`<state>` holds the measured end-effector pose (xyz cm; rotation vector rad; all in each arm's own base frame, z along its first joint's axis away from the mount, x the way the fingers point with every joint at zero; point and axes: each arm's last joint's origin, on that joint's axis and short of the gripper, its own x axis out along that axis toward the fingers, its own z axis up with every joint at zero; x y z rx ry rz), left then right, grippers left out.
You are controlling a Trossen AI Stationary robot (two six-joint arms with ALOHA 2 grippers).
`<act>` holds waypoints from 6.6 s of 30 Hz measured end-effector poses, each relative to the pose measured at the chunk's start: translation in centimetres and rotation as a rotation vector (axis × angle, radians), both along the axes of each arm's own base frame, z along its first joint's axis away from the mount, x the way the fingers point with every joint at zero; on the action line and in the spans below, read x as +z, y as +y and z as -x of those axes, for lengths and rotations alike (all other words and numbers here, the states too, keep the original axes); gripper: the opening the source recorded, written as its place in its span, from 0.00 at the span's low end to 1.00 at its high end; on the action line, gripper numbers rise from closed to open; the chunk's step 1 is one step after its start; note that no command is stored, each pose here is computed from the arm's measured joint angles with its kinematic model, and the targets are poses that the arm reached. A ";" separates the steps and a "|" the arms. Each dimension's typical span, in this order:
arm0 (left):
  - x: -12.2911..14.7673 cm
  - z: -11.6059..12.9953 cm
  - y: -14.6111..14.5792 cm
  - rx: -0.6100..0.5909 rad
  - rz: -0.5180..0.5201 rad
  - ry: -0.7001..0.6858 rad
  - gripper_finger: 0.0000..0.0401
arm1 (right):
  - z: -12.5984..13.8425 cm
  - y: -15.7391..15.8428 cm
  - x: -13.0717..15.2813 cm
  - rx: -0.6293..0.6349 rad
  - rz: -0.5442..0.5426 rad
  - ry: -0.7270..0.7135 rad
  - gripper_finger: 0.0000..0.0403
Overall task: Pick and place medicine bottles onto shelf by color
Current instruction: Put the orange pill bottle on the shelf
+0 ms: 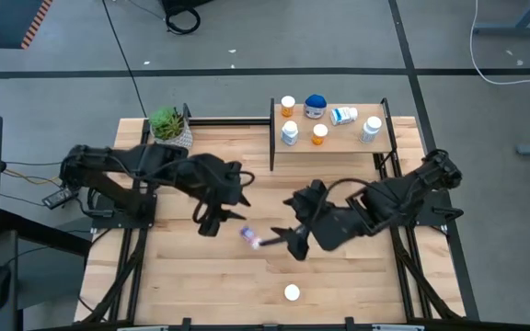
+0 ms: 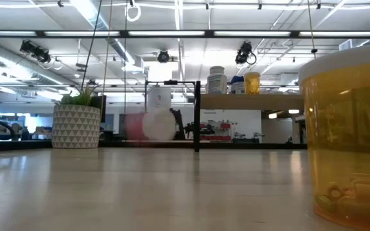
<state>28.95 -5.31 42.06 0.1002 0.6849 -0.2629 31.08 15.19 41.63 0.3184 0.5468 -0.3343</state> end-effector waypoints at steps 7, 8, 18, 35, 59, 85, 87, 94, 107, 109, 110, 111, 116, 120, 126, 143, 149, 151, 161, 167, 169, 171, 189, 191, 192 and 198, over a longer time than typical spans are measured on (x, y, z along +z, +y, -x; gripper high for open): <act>-1.6 1.3 1.7 0.054 -0.042 0.219 0.30 | -0.4 -1.3 -0.8 -0.008 -0.096 0.097 0.92; -1.9 1.4 2.0 0.070 -0.055 0.247 0.30 | -0.3 -1.3 -1.1 -0.016 -0.111 0.123 0.92; -3.2 1.5 3.6 0.185 -0.021 0.336 0.39 | 1.4 2.9 -4.2 -0.077 -0.257 0.332 0.92; -3.1 0.3 0.6 0.379 0.280 0.267 0.43 | -1.9 11.8 -14.1 -0.055 -0.445 0.541 0.92; -2.9 1.3 -3.7 0.350 0.350 0.285 0.47 | -3.0 12.6 -17.5 0.054 -0.165 0.545 0.99; -2.9 1.2 -3.6 0.368 0.337 0.272 0.48 | -2.3 12.4 -23.0 0.003 -0.206 0.561 0.99; -2.9 1.2 -3.6 0.368 0.338 0.272 0.48 | -2.3 12.4 -23.1 0.001 -0.206 0.566 0.99; -2.9 1.2 -3.6 0.367 0.337 0.272 0.47 | -2.3 12.4 -23.2 -0.006 -0.216 0.569 0.97; -2.9 1.2 -3.6 0.377 0.348 0.274 0.43 | -2.4 12.5 -23.4 -0.011 -0.237 0.548 0.97; -2.9 1.2 -3.6 0.385 0.356 0.275 0.43 | -2.3 12.4 -23.6 -0.022 -0.247 0.547 0.97; -2.9 1.2 -3.6 0.385 0.356 0.275 0.43 | -2.3 12.4 -23.7 -0.023 -0.249 0.548 0.97; -2.9 1.2 -3.7 0.385 0.356 0.275 0.43 | -2.4 12.5 -23.6 -0.022 -0.252 0.545 0.97; -2.9 1.2 -3.7 0.390 0.361 0.276 0.43 | -2.2 12.2 -24.1 -0.036 -0.233 0.551 0.97; -2.9 1.3 -3.8 0.398 0.373 0.279 0.43 | -2.2 12.1 -24.5 -0.054 -0.250 0.547 0.95; -2.9 1.2 -3.8 0.397 0.376 0.276 0.43 | -2.2 12.2 -24.5 -0.046 -0.276 0.562 0.84; -2.9 1.2 -3.8 0.398 0.372 0.273 0.43 | -2.1 11.8 -24.1 -0.099 -0.258 0.571 0.52; -2.9 1.1 -3.3 0.362 0.322 0.259 0.43 | -2.0 10.3 -21.0 -0.183 -0.206 0.617 0.56; -2.9 0.9 -2.7 0.374 0.313 0.254 0.43 | -1.8 9.3 -19.0 -0.220 -0.190 0.600 0.57; -0.4 2.6 3.6 0.455 0.249 0.107 0.40 | 0.6 -0.2 -9.6 -0.429 -0.198 0.504 0.54; 0.7 4.1 7.1 0.514 0.180 0.033 0.38 | 1.7 -6.5 -6.7 -0.542 -0.201 0.519 0.54; 0.9 4.7 8.0 0.524 0.148 0.029 0.38 | 2.1 -8.5 -5.9 -0.578 -0.221 0.514 0.54; 1.1 5.1 8.8 0.532 0.120 0.014 0.38 | 2.6 -10.7 -5.0 -0.614 -0.251 0.513 0.54; 1.8 7.0 13.6 0.654 0.007 -0.044 0.37 | 7.7 -25.5 -2.5 -0.846 -0.368 0.514 0.54; 1.8 7.2 13.9 0.669 0.004 -0.043 0.38 | 7.8 -26.4 -3.3 -0.859 -0.366 0.521 0.54; 1.9 7.4 14.1 0.678 0.004 -0.045 0.38 | 7.9 -26.7 -3.8 -0.861 -0.372 0.535 0.54; 2.4 8.6 14.6 0.721 0.001 -0.071 0.35 | 8.4 -27.0 -6.1 -0.874 -0.380 0.600 0.54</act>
